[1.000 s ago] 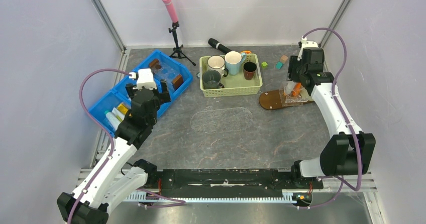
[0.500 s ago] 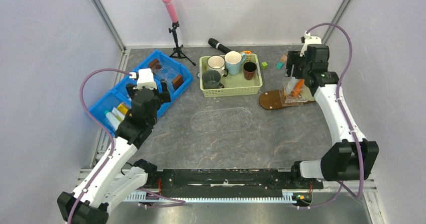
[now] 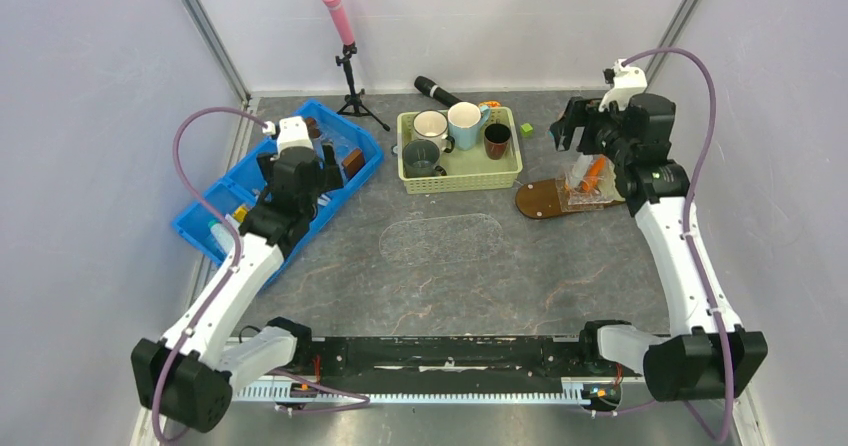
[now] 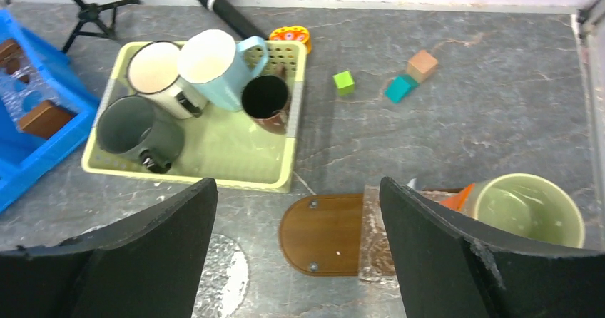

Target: Prepare toiletry sets of a toothbrush and toothpaste on the tray

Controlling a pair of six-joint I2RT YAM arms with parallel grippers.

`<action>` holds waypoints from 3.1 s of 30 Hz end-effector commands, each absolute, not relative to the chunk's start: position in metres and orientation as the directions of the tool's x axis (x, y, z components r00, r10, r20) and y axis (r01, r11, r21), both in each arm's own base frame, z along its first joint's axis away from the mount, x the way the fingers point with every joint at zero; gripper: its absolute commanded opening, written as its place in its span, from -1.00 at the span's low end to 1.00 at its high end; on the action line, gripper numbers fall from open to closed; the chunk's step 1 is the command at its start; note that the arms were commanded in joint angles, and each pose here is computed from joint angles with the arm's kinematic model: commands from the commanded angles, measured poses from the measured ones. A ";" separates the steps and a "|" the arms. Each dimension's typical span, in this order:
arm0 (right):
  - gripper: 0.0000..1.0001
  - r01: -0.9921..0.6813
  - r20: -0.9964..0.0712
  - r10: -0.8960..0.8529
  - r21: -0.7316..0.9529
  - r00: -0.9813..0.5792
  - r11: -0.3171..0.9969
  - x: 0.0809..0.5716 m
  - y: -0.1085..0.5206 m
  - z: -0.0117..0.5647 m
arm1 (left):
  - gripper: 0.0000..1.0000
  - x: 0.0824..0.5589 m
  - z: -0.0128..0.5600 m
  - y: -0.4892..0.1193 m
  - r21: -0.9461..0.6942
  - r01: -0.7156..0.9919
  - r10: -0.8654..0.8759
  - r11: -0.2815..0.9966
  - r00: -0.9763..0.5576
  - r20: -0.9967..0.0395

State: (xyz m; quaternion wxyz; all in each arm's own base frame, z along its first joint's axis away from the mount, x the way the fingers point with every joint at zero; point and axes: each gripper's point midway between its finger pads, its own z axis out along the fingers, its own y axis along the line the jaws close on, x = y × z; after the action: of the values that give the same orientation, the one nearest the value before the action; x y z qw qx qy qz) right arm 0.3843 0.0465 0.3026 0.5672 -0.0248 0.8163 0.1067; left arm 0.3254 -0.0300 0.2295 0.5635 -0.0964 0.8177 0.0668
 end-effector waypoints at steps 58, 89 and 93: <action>0.92 -0.413 -0.984 -0.022 0.054 -0.177 0.909 0.327 0.104 0.346 | -0.96 0.403 0.122 0.081 -0.161 -0.676 -0.575 0.719 -0.449 -0.684; 0.96 -0.456 -0.982 -0.049 0.040 -0.182 0.889 0.309 0.108 0.332 | -0.47 0.408 0.042 0.079 -0.005 -0.628 -0.522 0.779 -0.644 -0.559; 0.96 -0.456 -0.981 -0.053 0.038 -0.185 0.889 0.308 0.107 0.330 | -0.41 0.408 0.046 0.079 0.005 -0.626 -0.513 0.780 -0.644 -0.567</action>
State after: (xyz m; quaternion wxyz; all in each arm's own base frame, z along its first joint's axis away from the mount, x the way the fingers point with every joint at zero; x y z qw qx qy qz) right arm 0.3112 0.1069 0.3240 0.6037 -0.1592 0.7628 0.1683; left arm 0.4000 0.0774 0.0319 0.2661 -0.3339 0.8993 0.0945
